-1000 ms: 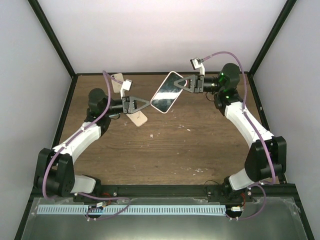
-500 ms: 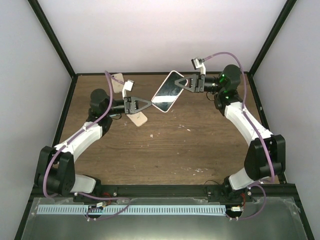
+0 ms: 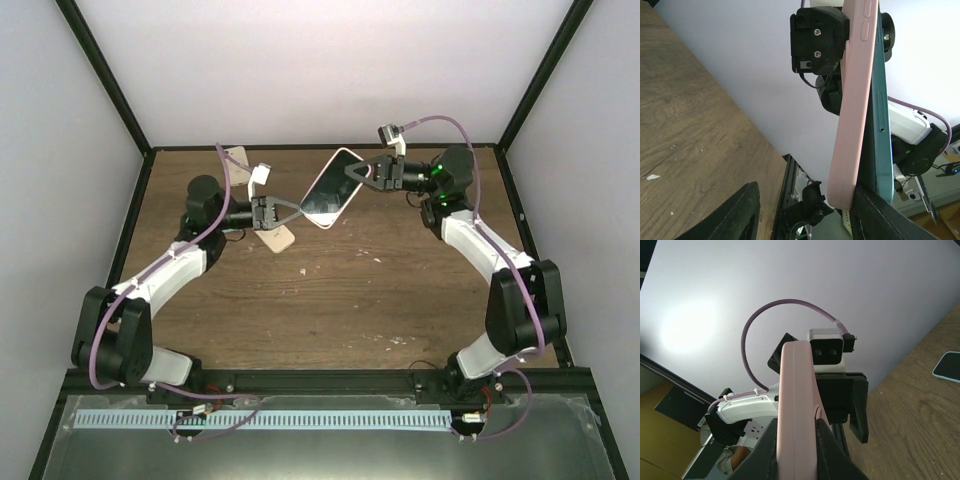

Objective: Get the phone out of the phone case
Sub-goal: Remove the phone case from the phone.

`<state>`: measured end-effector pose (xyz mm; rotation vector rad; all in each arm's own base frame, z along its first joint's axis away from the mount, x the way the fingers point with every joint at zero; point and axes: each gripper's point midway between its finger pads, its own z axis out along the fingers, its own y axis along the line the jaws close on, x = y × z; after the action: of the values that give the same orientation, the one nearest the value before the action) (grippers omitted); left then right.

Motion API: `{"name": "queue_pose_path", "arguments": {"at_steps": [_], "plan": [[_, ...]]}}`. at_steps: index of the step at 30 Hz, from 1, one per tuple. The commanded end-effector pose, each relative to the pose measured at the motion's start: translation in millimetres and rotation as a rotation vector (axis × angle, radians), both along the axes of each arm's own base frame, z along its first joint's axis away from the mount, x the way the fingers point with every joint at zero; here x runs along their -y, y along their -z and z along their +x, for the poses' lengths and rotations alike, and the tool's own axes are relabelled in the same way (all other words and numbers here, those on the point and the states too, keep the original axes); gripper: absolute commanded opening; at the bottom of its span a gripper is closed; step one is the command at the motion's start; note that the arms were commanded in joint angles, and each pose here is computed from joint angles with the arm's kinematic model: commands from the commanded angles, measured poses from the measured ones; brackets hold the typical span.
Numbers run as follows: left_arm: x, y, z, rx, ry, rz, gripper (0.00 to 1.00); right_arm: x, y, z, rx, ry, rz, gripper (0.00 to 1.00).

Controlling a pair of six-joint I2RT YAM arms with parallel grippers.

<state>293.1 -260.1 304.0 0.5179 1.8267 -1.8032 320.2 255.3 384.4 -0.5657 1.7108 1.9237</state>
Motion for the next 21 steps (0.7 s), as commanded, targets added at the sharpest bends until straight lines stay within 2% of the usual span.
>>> {"name": "queue_pose_path", "arguments": {"at_steps": [1, 7, 12, 18, 21], "plan": [[5, 36, 25, -0.118, -0.088, 0.056, 0.49, -18, -39, -40, 0.082, -0.102, 0.064, 0.01], [9, 20, 26, -0.051, -0.051, 0.012, 0.47, -27, -26, -49, 0.065, -0.143, 0.048, 0.01], [16, -10, 9, 0.059, 0.079, -0.044, 0.40, -43, -3, -65, 0.087, -0.253, -0.025, 0.01], [17, -20, -13, 0.157, 0.147, -0.009, 0.38, -46, 18, -70, 0.135, -0.325, -0.108, 0.01], [20, -12, -23, 0.153, 0.168, 0.045, 0.38, -48, 27, -73, 0.144, -0.359, -0.127, 0.01]]}}
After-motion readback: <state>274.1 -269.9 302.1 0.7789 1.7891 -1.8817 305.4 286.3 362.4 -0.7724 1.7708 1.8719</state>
